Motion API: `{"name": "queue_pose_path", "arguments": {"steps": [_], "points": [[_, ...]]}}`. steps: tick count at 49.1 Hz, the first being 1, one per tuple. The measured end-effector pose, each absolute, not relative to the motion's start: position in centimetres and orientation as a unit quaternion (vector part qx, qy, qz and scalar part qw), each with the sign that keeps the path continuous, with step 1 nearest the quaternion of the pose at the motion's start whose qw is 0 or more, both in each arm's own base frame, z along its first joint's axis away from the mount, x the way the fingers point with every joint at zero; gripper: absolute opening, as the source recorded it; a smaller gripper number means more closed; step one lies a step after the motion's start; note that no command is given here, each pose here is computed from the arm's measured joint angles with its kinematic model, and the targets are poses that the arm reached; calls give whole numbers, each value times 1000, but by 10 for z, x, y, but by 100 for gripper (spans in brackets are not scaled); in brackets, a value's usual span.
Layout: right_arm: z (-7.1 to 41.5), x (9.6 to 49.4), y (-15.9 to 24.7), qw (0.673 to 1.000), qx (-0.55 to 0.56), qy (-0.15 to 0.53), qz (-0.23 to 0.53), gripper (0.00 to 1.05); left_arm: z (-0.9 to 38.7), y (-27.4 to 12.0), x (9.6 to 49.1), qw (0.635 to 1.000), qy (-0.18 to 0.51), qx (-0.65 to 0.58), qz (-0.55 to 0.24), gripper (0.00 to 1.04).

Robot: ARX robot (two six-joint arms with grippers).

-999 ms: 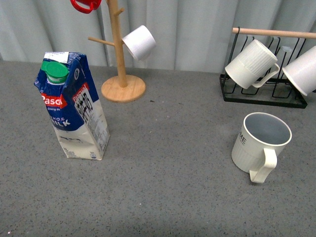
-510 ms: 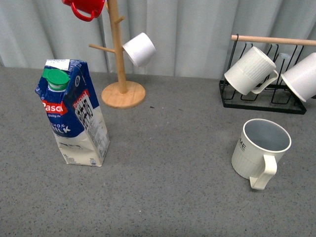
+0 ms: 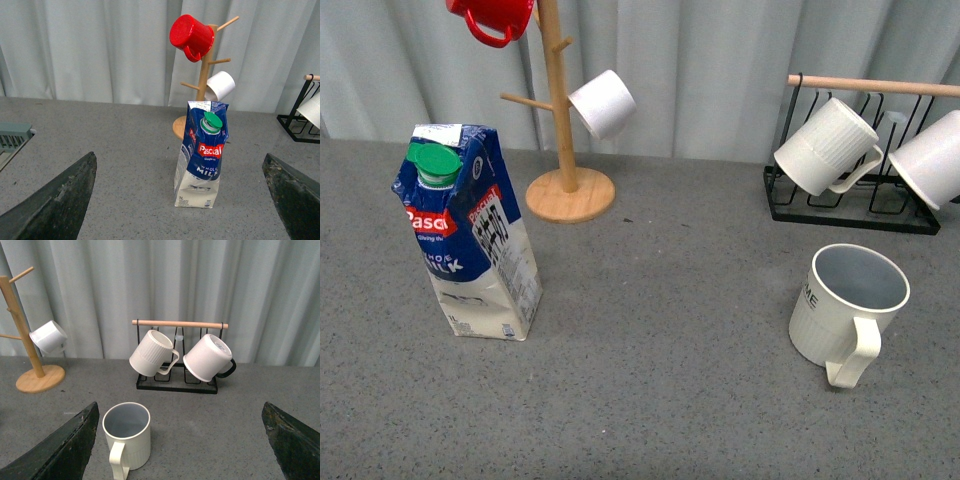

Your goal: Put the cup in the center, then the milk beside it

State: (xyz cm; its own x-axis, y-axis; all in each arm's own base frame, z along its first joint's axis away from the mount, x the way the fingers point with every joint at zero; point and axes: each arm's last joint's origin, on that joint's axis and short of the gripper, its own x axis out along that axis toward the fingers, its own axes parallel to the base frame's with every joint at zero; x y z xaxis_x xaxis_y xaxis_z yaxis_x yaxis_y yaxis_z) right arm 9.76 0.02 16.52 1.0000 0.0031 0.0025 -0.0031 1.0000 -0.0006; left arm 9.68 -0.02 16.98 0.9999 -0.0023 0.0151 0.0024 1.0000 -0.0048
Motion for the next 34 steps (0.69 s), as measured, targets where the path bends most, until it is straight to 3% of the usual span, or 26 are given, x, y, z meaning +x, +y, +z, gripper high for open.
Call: {"name": "queue_pose_path", "arguments": {"steps": [34], "points": [[165, 98, 0, 1000, 0, -1, 2, 95, 170, 0, 97, 1000, -8, -2, -1, 98]]}}
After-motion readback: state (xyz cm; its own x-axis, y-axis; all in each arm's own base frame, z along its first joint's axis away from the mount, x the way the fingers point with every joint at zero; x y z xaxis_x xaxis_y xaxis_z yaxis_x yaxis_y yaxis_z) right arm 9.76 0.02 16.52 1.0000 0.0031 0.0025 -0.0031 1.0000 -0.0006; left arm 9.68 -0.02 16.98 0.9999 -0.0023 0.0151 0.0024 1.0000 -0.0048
